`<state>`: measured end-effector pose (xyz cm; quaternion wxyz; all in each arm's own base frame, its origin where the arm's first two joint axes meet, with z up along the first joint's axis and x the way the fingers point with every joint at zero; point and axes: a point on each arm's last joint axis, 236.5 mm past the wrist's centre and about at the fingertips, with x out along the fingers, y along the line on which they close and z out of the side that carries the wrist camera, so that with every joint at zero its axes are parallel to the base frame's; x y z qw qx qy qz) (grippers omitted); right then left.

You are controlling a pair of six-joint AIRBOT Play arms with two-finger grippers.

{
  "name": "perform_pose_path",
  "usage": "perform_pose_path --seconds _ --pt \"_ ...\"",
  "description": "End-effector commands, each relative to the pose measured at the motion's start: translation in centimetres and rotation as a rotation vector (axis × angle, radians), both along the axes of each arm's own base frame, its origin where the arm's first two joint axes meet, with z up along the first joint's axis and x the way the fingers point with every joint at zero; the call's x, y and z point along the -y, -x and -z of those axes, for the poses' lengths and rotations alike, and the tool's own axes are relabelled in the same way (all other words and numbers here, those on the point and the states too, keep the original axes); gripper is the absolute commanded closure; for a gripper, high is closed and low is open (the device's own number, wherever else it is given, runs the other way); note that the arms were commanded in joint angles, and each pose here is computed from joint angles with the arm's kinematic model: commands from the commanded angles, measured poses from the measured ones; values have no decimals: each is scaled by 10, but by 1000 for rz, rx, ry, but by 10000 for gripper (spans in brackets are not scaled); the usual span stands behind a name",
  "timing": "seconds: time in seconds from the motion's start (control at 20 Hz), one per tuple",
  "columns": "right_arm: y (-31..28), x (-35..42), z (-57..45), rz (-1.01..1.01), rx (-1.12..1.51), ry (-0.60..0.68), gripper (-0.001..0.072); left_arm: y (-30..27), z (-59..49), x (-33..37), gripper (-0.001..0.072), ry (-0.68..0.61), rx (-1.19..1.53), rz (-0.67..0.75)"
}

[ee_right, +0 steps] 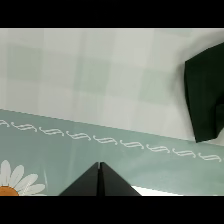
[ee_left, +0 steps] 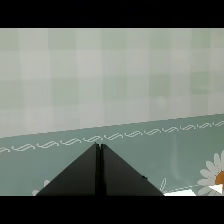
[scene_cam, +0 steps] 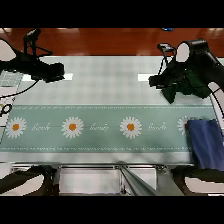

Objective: Fold the shirts.

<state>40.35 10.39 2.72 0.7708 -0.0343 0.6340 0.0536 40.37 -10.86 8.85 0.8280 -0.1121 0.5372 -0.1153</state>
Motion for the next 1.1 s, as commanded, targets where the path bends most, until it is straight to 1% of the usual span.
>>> perform_pose_path --seconds 0.0,0.65,0.8,0.95,1.0,1.05 --pt "0 0 0 0 0 0 684 0 0 0 690 -1 0 1" --pt "0 0 0 0 1 0 684 0 0 0 690 0 0 0" --pt "-36 -1 -10 -41 159 7 685 0 0 0 690 0 0 0" --pt "-60 -5 -20 -24 267 -13 684 -19 -1 0 685 7 60 -23" --pt "-67 -7 -24 -25 303 -22 682 -23 1 -1 630 6 67 -27" --pt "-77 -7 -30 -27 350 -23 609 -26 4 -1 460 3 70 -30"
